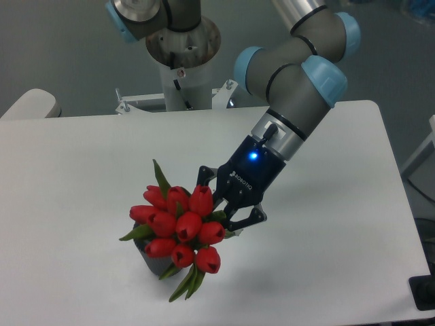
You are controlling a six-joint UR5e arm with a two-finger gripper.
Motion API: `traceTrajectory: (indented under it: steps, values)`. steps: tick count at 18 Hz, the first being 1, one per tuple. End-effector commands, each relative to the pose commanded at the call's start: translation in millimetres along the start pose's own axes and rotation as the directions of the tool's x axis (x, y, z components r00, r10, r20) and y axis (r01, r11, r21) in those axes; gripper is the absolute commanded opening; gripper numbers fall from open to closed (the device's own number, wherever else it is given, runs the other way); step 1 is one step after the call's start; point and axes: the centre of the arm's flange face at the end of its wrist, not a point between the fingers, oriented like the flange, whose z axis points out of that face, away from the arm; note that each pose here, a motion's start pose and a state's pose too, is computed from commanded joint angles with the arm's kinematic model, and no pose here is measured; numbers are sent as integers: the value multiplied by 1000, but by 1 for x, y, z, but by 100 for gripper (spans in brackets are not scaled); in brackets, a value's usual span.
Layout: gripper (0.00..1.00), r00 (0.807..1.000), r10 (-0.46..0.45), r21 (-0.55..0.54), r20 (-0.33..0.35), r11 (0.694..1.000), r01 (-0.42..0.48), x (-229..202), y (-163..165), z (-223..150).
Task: Insert the flowers into the vase
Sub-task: 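Push the tulip stems down into the vase with the gripper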
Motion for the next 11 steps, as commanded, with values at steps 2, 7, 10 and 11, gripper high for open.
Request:
traceTrajectory:
  steps: [2, 7, 10, 11]
  values:
    - [26, 999, 2, 72, -33, 997, 0, 3, -8, -2]
    - [26, 997, 15, 157, -70, 988, -4, 11, -22, -7]
    - [26, 996, 11, 190, -91, 982, 6, 21, -33, -9]
    - [26, 995, 6, 202, -97, 979, 14, 23, -37, -11]
